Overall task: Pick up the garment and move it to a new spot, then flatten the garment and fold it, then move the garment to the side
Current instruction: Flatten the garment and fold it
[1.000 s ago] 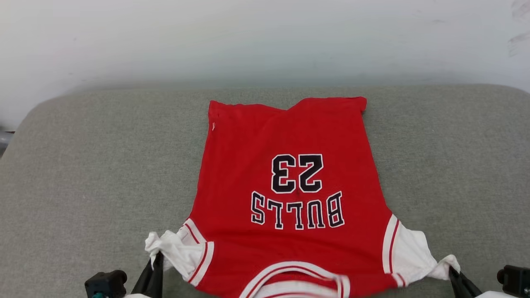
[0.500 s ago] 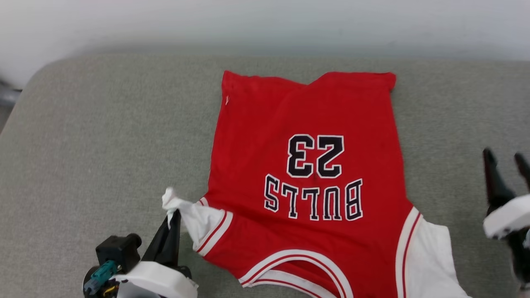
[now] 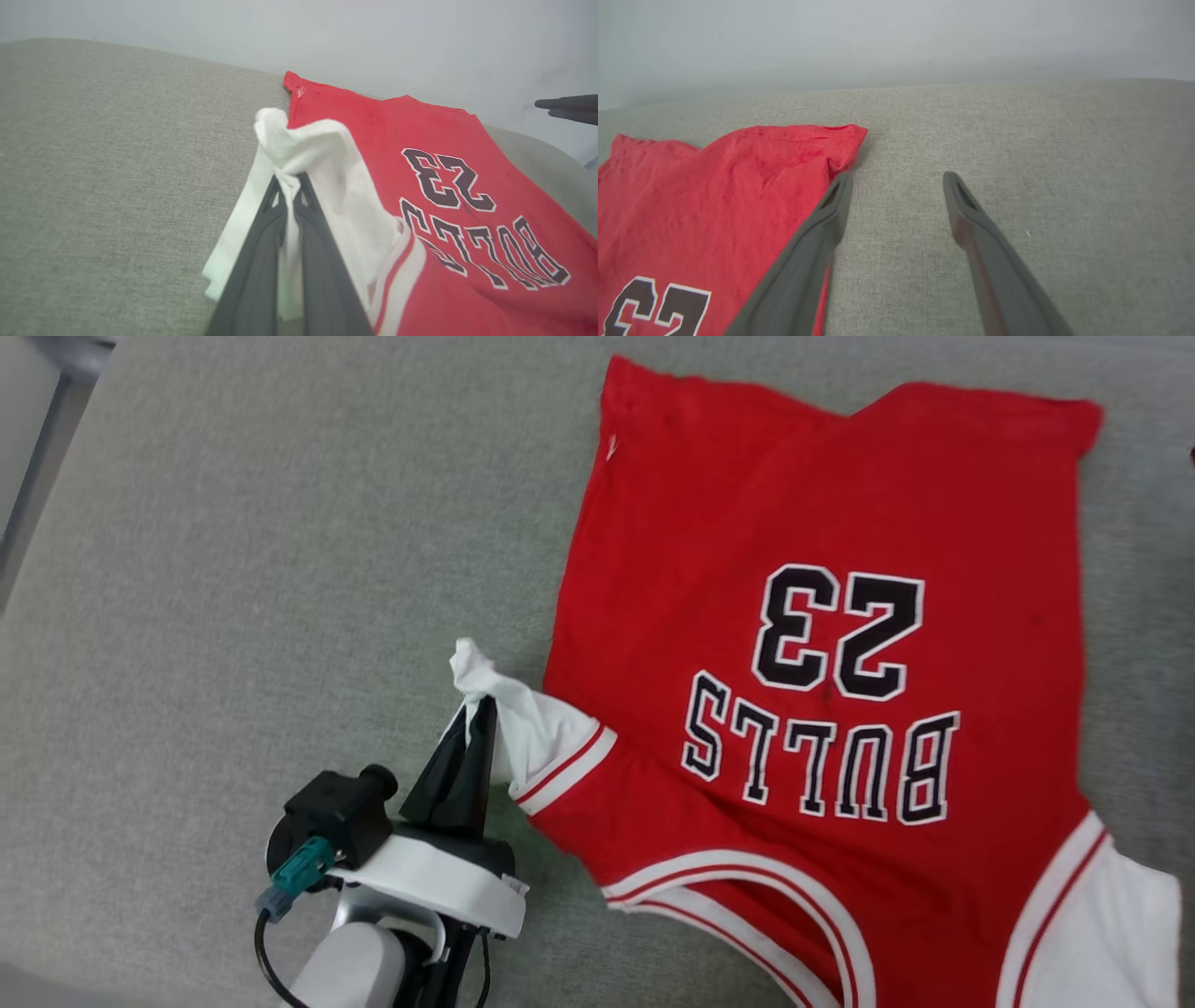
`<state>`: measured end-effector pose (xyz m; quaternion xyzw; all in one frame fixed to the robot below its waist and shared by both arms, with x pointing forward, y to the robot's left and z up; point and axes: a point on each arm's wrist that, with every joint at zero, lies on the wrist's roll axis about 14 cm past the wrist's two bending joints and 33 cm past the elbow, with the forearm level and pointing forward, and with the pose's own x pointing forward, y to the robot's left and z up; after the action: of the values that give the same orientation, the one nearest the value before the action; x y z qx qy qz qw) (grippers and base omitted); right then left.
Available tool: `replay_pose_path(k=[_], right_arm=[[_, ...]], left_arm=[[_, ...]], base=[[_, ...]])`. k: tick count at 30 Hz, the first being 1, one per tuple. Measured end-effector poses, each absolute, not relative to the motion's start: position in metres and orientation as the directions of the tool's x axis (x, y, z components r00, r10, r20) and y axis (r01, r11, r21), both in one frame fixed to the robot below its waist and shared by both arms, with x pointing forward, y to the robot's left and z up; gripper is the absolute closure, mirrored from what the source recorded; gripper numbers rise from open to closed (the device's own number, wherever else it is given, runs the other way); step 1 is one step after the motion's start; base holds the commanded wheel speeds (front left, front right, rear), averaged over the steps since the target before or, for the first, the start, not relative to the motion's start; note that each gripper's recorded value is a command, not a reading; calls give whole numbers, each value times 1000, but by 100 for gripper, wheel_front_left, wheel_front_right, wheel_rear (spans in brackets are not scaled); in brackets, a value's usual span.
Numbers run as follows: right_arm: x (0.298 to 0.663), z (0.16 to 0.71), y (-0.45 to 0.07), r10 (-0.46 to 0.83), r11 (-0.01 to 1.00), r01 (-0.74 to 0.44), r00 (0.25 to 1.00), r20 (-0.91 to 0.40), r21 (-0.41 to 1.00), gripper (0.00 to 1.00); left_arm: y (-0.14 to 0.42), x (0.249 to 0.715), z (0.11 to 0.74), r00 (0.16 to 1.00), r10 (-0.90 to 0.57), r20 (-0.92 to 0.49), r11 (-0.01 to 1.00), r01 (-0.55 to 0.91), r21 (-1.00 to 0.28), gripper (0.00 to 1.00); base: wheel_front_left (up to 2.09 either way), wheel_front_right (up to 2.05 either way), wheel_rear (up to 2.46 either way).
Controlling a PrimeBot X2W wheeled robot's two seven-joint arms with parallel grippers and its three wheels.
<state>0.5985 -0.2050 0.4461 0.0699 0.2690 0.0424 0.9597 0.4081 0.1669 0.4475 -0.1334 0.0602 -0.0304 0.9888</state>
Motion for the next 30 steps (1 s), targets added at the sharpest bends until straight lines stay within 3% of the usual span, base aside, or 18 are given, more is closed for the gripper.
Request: replay_pose_path(k=[10,17,18,19,20,24,30], right_arm=[[642,396,-156,192,981,-131,713,-675,141,0],[631,342,-130,231,972,-159,521,-822,173,0],[630,340,-130,231,972,-154,500,-834,177,58],[628,337,-131,231,972,-143,474,-850,185,70],[626,336,-132,230,973,-135,454,-861,189,100],[624,339,-132,220,975,-136,443,-869,177,100],[621,365,-143,177,981,-154,489,-854,115,100]], left_arm=[[176,419,428,989,-52,-137,963,13,-269,100],[185,423,418,987,-26,-157,967,-15,-254,100],[186,424,419,988,-24,-154,967,-16,-255,100],[186,424,419,988,-21,-152,966,-19,-256,100],[187,424,420,988,-19,-150,967,-20,-254,100],[188,424,422,990,-15,-141,967,-21,-255,100],[193,417,431,993,1,-121,965,-33,-261,100]], base=[[0,0,0],[0,0,0],[0,0,0],[0,0,0],[0,0,0],[0,0,0],[0,0,0]])
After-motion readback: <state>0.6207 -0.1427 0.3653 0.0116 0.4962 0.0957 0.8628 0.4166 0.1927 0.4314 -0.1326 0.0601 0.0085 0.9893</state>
